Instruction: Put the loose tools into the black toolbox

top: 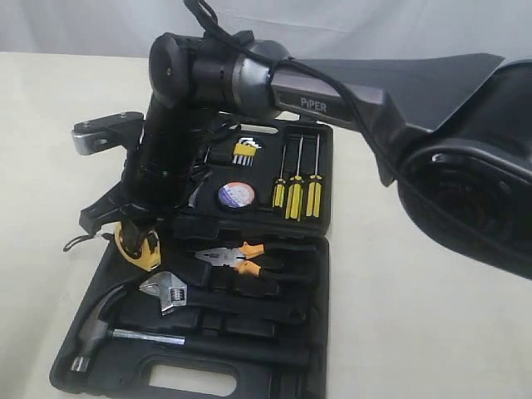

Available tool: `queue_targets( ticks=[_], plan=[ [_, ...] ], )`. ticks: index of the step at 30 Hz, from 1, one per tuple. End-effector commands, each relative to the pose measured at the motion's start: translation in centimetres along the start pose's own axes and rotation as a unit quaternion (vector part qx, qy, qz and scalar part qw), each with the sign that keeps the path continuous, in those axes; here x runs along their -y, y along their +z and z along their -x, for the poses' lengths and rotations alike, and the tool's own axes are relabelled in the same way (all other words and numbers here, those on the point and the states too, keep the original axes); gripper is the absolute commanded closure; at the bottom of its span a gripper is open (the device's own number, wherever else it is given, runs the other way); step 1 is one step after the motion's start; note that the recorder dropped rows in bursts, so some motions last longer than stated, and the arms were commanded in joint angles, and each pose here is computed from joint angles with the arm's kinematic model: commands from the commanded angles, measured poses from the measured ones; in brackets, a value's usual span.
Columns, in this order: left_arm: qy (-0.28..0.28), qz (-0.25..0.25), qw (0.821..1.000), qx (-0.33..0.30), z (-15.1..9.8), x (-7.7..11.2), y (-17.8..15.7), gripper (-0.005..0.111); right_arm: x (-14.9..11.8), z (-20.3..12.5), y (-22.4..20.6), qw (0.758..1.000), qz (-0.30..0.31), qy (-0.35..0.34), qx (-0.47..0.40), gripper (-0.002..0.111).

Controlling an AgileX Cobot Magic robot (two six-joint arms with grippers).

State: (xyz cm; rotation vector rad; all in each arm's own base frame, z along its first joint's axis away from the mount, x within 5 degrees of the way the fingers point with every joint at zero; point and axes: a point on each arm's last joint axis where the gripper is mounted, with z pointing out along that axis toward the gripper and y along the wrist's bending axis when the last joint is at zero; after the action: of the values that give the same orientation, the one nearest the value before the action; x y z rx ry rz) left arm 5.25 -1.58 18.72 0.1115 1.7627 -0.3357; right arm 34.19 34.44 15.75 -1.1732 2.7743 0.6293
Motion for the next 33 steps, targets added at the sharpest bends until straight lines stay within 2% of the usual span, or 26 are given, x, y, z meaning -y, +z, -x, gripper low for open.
queue_targets(
  ticks=[1,3,4,6,7,10,13,14,16,19,21,27,30,33],
  plan=[
    [-0.003,-0.003,1.0,-0.002,0.1,0.1,0.0,0.107,0.4,0.0,0.6,1.0,-0.011,-0.009,-0.003,0.091],
    [-0.003,-0.003,1.0,-0.002,0.1,0.1,0.0,0.107,0.4,-0.2,0.6,1.0,-0.01,-0.007,-0.012,0.068],
    [-0.003,-0.003,1.0,-0.002,0.1,0.1,0.0,0.107,0.3,-0.2,0.6,1.0,-0.009,-0.003,-0.014,0.045],
    [-0.003,-0.003,1.0,-0.002,0.1,0.1,0.0,0.107,0.4,-0.2,0.6,1.0,-0.009,-0.003,-0.013,0.019],
    [-0.003,-0.003,1.0,-0.002,0.1,0.1,0.0,0.107,0.4,-0.2,0.6,1.0,-0.009,-0.003,-0.013,0.017],
    [-0.003,-0.003,1.0,-0.002,0.1,0.1,0.0,0.107,0.3,-0.1,0.5,1.0,-0.01,-0.002,-0.008,0.024],
    [-0.003,-0.003,1.0,-0.002,0.1,0.1,0.0,0.107,0.7,-0.1,0.3,1.0,-0.028,0.012,-0.006,0.05],
    [-0.003,-0.003,1.0,-0.002,0.1,0.1,0.0,0.107,0.9,-0.1,0.1,0.999,-0.043,0.014,-0.005,0.054],
    [-0.003,-0.003,1.0,-0.002,0.1,0.1,0.0,0.107,1.4,-0.2,-0.2,0.997,-0.079,0.016,-0.008,0.055],
    [-0.003,-0.003,1.0,-0.002,0.1,0.1,0.0,0.107,2.6,-0.2,-1.7,0.985,-0.168,0.026,-0.004,0.055],
    [-0.003,-0.003,1.0,-0.002,0.1,0.1,0.0,0.107,2.7,-0.1,-2.5,0.982,-0.187,0.026,0.002,0.055],
    [-0.003,-0.003,1.0,-0.002,0.1,0.1,0.0,0.107,2.5,0.0,-3.0,0.982,-0.188,0.027,0.012,0.056],
    [-0.003,-0.003,1.0,-0.002,0.1,0.1,0.0,0.107,2.5,0.1,-3.0,0.982,-0.188,0.026,0.016,0.064],
    [-0.003,-0.003,1.0,-0.002,0.1,0.1,0.0,0.107,2.4,0.2,-3.0,0.982,-0.187,0.024,0.021,0.082]
  ],
)
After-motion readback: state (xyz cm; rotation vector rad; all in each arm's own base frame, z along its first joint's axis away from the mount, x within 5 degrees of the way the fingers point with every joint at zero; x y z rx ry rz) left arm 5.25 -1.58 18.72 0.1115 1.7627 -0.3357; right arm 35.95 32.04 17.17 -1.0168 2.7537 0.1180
